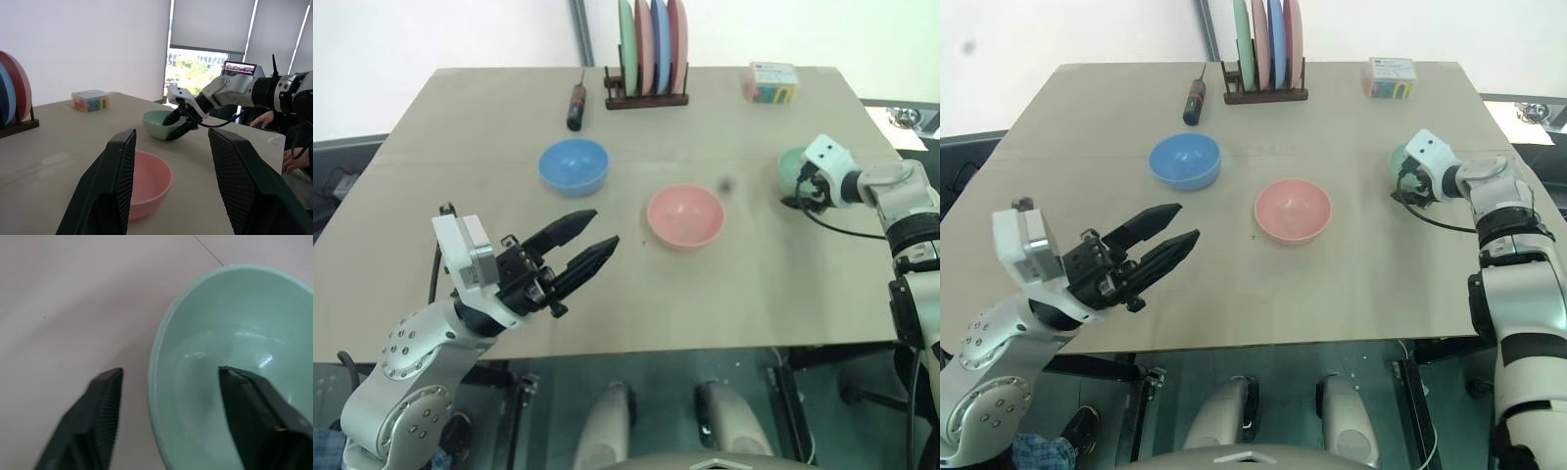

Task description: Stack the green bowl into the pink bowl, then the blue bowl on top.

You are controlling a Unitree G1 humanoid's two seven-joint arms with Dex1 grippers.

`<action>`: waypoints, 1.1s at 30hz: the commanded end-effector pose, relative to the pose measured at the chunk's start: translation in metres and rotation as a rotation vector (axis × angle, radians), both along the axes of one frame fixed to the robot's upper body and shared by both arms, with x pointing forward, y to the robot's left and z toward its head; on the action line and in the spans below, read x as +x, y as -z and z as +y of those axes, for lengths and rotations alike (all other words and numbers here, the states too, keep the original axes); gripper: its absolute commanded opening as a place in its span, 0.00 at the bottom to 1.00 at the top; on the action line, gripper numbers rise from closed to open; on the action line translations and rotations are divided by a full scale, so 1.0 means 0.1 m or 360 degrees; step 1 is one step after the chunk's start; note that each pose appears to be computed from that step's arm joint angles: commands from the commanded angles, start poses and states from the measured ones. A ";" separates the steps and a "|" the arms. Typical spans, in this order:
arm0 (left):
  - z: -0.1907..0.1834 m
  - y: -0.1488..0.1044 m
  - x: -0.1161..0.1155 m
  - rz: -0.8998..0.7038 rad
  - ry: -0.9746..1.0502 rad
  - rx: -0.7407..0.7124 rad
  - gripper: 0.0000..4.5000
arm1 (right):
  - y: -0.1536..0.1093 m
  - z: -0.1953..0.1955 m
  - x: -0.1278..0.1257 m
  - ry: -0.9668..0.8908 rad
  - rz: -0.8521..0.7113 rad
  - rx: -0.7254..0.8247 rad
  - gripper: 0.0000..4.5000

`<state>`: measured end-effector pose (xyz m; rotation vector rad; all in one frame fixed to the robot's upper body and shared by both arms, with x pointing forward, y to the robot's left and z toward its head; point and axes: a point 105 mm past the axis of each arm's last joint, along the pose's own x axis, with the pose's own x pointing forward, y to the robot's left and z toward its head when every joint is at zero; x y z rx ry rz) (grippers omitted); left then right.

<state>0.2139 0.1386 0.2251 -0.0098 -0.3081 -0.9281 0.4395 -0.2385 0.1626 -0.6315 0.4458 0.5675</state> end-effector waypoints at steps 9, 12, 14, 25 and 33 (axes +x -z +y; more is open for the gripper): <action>0.02 -0.04 -0.06 -0.0041 -0.0017 0.0037 0.55 | -0.16 0.09 0.04 -0.0067 -0.0087 -0.0002 0.02; 0.03 -0.04 -0.06 -0.0049 -0.0027 0.0045 0.55 | -0.30 0.21 0.06 -0.0177 -0.0171 -0.0080 0.02; 0.05 -0.04 -0.06 -0.0047 -0.0040 0.0047 0.55 | -0.50 0.42 0.05 -0.0317 -0.0228 -0.0039 0.02; 0.07 0.00 -0.03 -0.0033 -0.0058 0.0074 0.55 | -0.73 1.75 -1.07 -0.1359 -0.0109 0.0077 0.02; 0.08 0.00 -0.01 -0.0038 -0.0062 0.0089 0.55 | -0.61 1.84 -1.17 -0.1376 -0.0085 0.0069 0.34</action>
